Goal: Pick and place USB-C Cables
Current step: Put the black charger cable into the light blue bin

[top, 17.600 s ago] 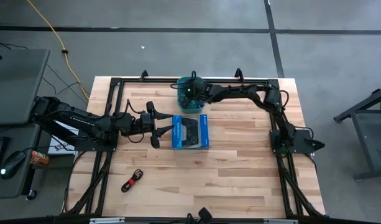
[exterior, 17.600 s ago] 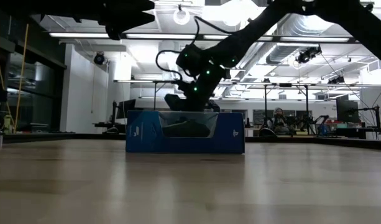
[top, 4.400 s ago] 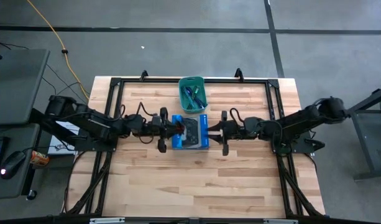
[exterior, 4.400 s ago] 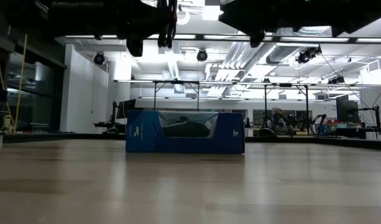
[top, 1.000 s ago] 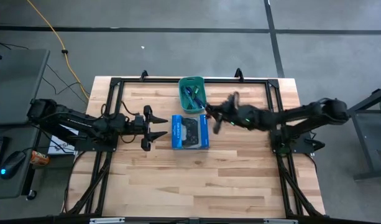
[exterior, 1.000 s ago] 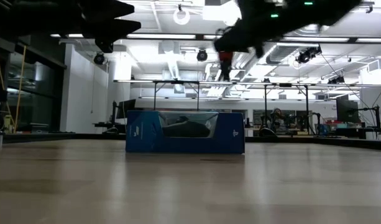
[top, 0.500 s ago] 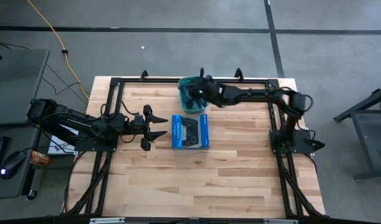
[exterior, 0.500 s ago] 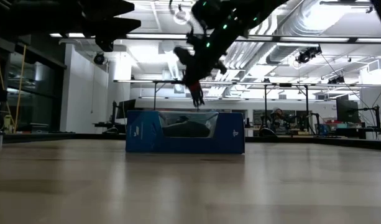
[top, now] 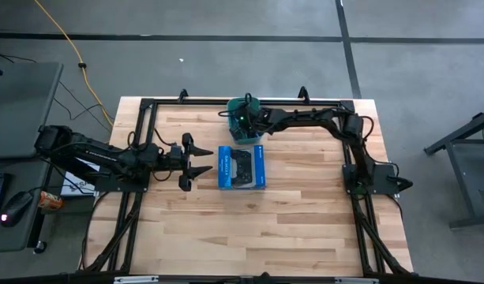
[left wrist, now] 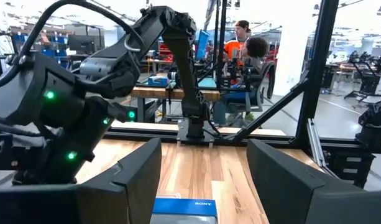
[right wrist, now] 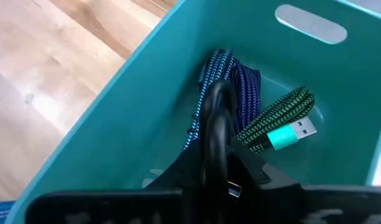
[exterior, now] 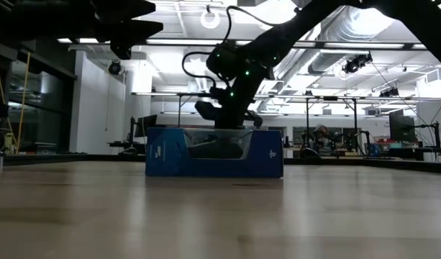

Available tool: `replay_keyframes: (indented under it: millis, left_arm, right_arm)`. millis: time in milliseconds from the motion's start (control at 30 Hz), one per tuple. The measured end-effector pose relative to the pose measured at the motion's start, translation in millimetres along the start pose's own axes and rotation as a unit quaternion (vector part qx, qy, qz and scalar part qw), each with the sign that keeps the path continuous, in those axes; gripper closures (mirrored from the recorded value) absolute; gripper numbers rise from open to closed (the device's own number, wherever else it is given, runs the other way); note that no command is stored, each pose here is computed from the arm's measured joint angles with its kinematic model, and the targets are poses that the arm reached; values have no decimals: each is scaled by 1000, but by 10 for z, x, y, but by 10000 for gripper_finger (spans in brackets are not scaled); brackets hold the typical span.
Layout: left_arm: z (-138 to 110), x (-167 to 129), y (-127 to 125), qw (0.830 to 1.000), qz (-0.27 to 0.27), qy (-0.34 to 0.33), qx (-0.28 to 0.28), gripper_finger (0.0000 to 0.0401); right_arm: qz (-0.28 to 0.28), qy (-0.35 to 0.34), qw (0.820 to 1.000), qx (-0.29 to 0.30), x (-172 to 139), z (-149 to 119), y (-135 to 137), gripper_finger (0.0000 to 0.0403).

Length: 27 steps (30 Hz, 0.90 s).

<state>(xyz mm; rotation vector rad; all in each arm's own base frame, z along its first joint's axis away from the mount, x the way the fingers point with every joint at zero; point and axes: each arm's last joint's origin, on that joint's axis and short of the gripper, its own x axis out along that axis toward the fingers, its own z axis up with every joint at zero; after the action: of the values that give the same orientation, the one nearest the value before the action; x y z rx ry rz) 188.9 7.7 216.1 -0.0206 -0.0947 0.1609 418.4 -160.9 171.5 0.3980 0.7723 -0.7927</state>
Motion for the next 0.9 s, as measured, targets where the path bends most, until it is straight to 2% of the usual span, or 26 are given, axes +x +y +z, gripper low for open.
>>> replay_keyframes:
  millis: [533,900]
  left_arm:
    - [-1,0,-1,1000,-1,1,-13,183]
    - [-1,0,0,1000,0,0,-13,183]
  right_arm:
    - [-6,8,1000,21,50,-39,1,366]
    - [-5,12,1000,17,58,-54,2,338]
